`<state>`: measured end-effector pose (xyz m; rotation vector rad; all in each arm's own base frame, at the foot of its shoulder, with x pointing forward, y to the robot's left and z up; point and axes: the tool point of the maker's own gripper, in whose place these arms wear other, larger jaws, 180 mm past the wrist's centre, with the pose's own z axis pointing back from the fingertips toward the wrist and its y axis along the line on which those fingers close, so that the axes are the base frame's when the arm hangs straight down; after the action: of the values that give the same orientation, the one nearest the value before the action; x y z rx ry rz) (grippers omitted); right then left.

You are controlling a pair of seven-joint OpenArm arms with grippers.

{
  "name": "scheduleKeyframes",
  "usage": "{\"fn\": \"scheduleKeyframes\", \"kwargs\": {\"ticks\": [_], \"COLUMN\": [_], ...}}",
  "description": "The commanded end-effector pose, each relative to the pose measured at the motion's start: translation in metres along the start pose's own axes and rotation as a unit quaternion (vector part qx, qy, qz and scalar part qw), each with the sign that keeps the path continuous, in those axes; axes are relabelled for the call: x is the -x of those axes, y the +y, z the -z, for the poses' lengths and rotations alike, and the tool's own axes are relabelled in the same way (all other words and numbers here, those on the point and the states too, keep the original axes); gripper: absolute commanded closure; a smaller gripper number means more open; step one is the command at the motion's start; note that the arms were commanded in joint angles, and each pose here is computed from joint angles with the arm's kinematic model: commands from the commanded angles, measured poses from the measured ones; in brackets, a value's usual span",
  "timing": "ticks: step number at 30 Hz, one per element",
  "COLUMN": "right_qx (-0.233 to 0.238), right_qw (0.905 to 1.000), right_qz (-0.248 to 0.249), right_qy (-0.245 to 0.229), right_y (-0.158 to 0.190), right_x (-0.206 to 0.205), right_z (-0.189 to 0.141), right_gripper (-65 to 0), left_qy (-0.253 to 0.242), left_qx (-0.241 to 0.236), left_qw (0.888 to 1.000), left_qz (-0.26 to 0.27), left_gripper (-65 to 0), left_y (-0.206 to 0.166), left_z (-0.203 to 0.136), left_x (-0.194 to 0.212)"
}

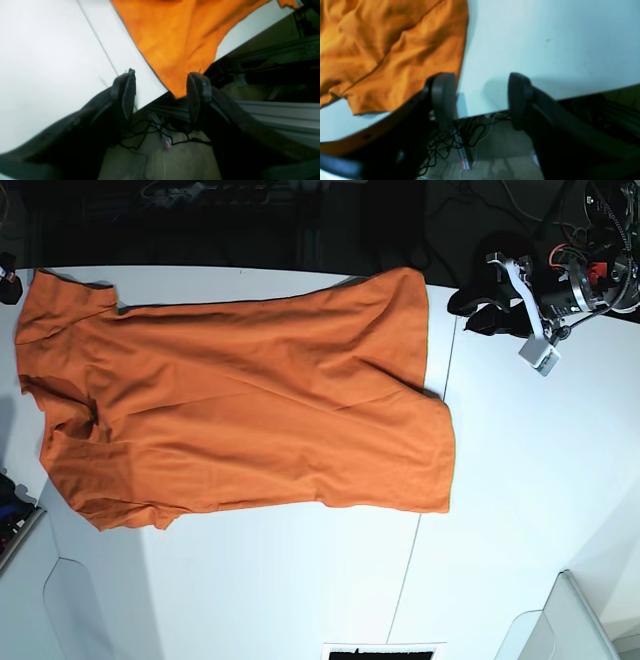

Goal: Layout the t-shirt on the table in an organized manner, then fold the t-shirt properly
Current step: 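Grasp the shirt's other corner with the left gripper and pull it taut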

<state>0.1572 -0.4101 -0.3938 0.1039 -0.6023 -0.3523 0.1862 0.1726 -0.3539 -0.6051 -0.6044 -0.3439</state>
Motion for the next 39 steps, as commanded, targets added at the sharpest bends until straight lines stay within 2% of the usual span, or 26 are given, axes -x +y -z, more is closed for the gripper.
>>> {"fn": "scheduleKeyframes", "kwargs": {"ticks": [1, 11, 20, 24, 30, 35, 39], "right_qx": [-0.001, -0.036, -0.063, -0.066, -0.071, -0.077, -0.078], "right_qw": [0.9996, 0.9982, 0.9967, 0.9966, 0.9965, 0.9963, 0.9962], "right_qz": [-0.016, -0.043, -0.046, -0.044, -0.037, -0.028, -0.027], "right_qy": [-0.022, 0.020, 0.022, 0.022, 0.024, 0.026, 0.026], "right_y": [0.000, 0.029, 0.043, 0.044, 0.048, 0.053, 0.054], "right_x": [-0.018, -0.002, -0.004, -0.004, 0.002, 0.009, 0.009], "right_z": [-0.005, 0.016, 0.019, 0.019, 0.021, 0.024, 0.025], "right_gripper": [-33.5, -33.5, -33.4, -33.4, -33.4, -33.4, -33.4], "left_qy": [-0.014, -0.013, -0.011, -0.008, -0.011, 0.004, 0.011], "left_qx": [0.001, -0.003, -0.002, -0.006, -0.006, -0.016, -0.005], "left_qw": [1.000, 1.000, 0.999, 0.999, 0.999, 1.000, 1.000], "left_qz": [0.008, -0.014, -0.030, -0.040, -0.041, -0.014, -0.016], "left_gripper": [-34.8, -34.8, -34.9, -43.0, -43.0, -43.0, -42.9], "left_y": [-0.001, -0.013, -0.015, -0.012, -0.012, -0.014, -0.024], "left_z": [-0.002, 0.016, 0.020, 0.022, 0.025, 0.035, 0.043], "left_x": [-0.008, 0.014, 0.023, 0.028, 0.029, 0.036, 0.041]}}
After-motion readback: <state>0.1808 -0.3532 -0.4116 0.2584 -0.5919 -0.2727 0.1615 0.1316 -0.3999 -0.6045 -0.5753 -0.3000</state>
